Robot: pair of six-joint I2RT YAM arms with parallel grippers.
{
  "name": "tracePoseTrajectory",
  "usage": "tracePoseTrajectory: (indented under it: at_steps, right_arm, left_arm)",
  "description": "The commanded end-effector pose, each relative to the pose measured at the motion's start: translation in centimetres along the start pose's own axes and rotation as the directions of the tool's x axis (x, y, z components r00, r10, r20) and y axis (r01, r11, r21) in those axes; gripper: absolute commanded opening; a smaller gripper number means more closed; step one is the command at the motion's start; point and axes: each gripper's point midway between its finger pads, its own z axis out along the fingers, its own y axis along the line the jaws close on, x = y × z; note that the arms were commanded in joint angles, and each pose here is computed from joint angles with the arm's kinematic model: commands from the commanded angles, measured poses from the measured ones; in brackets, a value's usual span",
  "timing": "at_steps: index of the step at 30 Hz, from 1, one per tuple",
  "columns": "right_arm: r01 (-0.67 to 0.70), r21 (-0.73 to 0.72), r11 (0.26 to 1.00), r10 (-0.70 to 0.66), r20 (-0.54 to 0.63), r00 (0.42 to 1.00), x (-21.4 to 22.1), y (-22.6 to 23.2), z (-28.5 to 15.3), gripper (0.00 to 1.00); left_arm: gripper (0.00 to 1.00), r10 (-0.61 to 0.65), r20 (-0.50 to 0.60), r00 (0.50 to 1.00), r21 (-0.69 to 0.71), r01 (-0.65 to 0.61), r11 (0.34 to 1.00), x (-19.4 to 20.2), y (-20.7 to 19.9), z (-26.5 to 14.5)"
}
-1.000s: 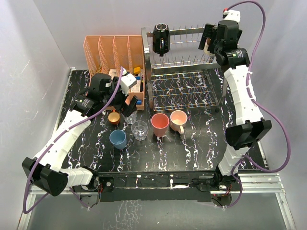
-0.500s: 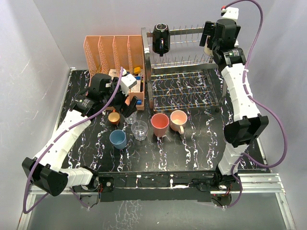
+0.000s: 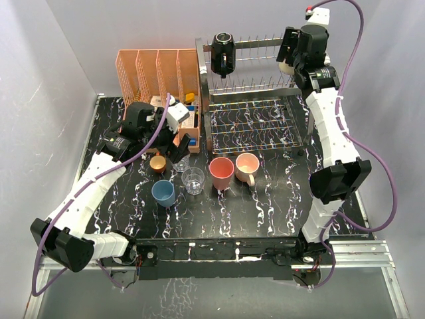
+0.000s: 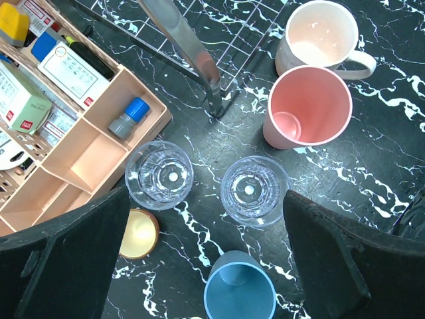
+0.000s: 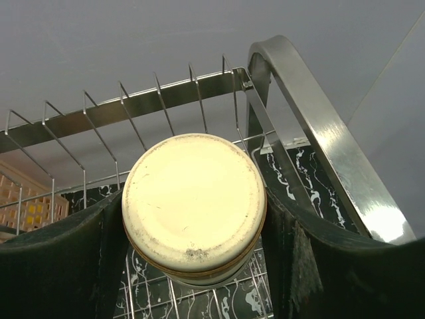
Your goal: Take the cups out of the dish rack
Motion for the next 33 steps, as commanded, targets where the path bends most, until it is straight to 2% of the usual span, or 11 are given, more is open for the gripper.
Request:
tracePoseTrajectory:
  at_steps: [1,8,13,18,21,26,30,33]
  right_arm:
    - [-0.069,-0.085,0.994,0.083,0.176,0.981,-6.6,0.8,-3.0,0.31]
    - [-0.069,-0.172,0.983,0.115,0.279,0.953,-10.8,1.3,-7.5,0.21]
    - [-0.07,-0.272,0.96,0.161,0.331,0.93,-13.2,2.0,-11.6,0.2]
    - [-0.102,-0.413,0.905,0.241,0.299,0.923,-12.9,2.9,-16.5,0.19]
    - [-0.144,-0.515,0.845,0.295,0.225,0.929,-10.9,3.9,-19.5,0.19]
    - [-0.284,-0.645,0.71,0.381,0.012,0.925,-5.6,5.5,-23.8,0.18]
    - [-0.416,-0.685,0.598,0.422,-0.172,0.89,-1.0,6.5,-26.2,0.16]
    - [-0.523,-0.674,0.522,0.439,-0.313,0.842,2.3,7.2,-27.3,0.15]
  left_arm:
    - [0.97,-0.003,0.056,0.998,-0.002,0.003,1.0,-1.8,-0.2,-1.4]
    - [0.97,-0.002,0.081,0.997,0.001,0.002,1.0,-2.3,-0.2,-1.4]
    - [0.97,0.007,0.119,0.993,0.002,-0.007,1.0,-3.1,-0.3,-1.6]
    - [0.97,0.058,0.2,0.978,-0.004,-0.058,0.998,-4.5,-0.5,-2.2]
    - [0.97,0.091,0.226,0.97,-0.005,-0.092,0.996,-5.0,-0.5,-2.4]
    - [0.97,0.163,0.274,0.948,0.01,-0.172,0.985,-5.7,-1.1,-2.5]
    - [0.97,0.202,0.308,0.93,0.032,-0.222,0.974,-5.6,-1.8,-2.4]
    - [0.97,0.214,0.333,0.918,0.063,-0.248,0.967,-5.4,-2.6,-2.4]
